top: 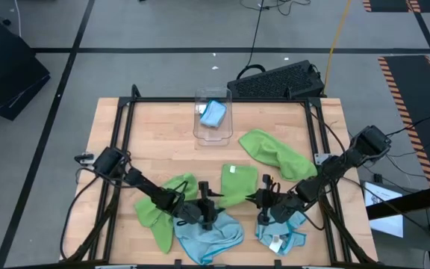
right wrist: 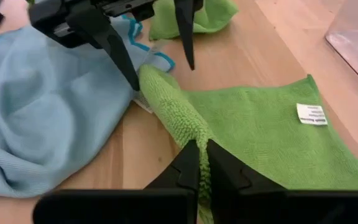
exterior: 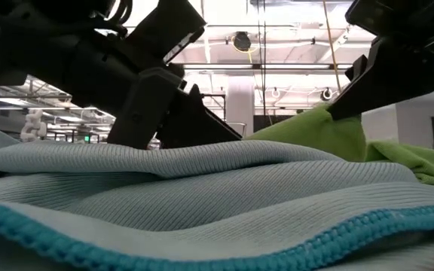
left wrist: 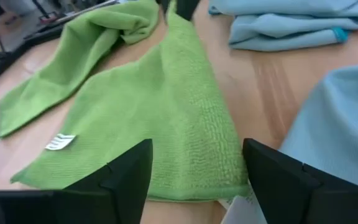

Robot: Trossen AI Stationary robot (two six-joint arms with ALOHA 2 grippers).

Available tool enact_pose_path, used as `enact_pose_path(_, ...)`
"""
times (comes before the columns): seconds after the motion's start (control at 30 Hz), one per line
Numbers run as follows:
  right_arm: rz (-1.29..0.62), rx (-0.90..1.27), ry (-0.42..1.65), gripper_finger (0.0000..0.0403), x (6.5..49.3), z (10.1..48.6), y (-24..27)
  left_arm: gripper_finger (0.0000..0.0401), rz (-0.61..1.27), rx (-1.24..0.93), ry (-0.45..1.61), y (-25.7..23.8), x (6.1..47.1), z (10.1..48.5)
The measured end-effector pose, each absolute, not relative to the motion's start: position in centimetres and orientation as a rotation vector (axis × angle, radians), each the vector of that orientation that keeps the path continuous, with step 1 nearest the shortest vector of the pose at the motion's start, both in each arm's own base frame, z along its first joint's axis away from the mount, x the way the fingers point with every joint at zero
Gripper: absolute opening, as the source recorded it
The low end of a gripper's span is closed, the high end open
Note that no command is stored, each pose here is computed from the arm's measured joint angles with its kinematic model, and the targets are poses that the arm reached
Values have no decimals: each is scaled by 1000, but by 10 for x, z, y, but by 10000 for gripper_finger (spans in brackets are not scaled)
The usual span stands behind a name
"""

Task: Fold microfiber towels
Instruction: Fold the center green towel

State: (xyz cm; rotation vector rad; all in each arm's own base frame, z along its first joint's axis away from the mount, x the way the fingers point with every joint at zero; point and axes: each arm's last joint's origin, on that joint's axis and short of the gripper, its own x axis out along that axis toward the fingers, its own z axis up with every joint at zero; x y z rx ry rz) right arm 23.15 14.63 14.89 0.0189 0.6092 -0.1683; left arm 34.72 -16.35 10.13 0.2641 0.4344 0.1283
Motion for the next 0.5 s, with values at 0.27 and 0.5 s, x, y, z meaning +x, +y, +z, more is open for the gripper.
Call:
enact_pose_path(0.27, -167, 32, 612, 9, 233, 149, 144, 163, 69, 246, 493, -154, 350, 97)
enact_pose_path(0.5, -94, 122, 648, 9, 230, 148, 151, 15, 5, 218, 438, -168, 346, 112)
